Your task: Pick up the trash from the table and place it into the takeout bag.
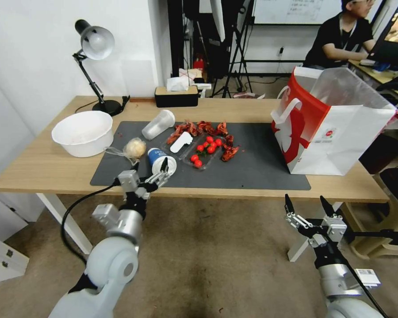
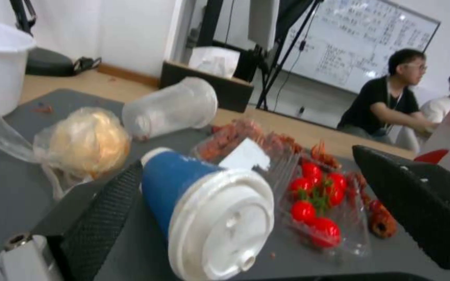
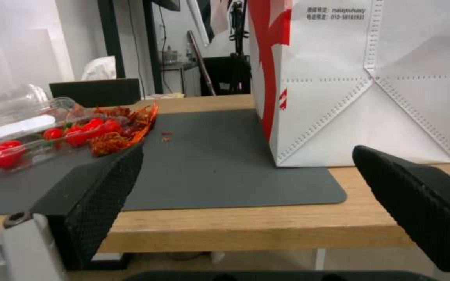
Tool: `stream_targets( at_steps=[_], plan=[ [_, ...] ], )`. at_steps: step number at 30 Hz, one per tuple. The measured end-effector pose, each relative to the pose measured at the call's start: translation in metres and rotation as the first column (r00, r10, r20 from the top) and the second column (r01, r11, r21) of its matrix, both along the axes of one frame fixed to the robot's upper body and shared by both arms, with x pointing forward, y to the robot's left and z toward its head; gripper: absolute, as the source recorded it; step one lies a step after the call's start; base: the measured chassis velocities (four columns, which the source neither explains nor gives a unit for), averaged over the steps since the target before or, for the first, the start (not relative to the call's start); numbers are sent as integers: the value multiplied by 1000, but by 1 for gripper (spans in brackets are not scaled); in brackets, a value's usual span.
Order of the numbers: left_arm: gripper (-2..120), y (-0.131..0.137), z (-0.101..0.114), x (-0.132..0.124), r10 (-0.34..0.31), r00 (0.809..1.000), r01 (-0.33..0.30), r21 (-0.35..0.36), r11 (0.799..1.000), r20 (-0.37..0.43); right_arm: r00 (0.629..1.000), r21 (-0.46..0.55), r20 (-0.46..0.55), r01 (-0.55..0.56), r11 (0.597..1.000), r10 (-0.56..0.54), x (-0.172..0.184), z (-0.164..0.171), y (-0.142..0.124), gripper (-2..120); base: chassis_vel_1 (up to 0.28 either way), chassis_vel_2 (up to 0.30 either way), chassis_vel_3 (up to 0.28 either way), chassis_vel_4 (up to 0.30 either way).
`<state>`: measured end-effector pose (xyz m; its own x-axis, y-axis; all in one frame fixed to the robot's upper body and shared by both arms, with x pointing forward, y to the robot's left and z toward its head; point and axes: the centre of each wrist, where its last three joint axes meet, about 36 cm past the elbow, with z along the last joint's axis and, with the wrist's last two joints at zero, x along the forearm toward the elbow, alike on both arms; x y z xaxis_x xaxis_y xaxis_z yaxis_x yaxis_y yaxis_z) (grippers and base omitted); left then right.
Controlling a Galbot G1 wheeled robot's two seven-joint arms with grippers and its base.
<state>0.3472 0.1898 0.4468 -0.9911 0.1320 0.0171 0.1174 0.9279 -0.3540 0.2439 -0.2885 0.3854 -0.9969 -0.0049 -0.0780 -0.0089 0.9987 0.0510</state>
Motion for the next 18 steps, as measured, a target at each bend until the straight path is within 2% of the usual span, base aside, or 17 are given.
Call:
stream_targets(
  at_steps=[11, 14, 18],
  plan=[
    [100, -12, -9, 25, 74, 997, -72, 58, 996, -37, 1000, -16, -22, 8, 1000, -8, -2, -5, 0, 100, 0, 0, 0, 0],
    [100, -18, -7, 29, 77, 996, -75, 48, 996, -46, 1000, -22, -24, 13, 1000, -13, -2, -6, 0, 100, 0, 0, 0, 0],
    [100, -32, -2, 37, 88, 989, -88, 8, 996, -117, 999, -38, -28, 24, 999, -25, -3, -10, -1, 100, 0, 0, 0, 0]
  ],
)
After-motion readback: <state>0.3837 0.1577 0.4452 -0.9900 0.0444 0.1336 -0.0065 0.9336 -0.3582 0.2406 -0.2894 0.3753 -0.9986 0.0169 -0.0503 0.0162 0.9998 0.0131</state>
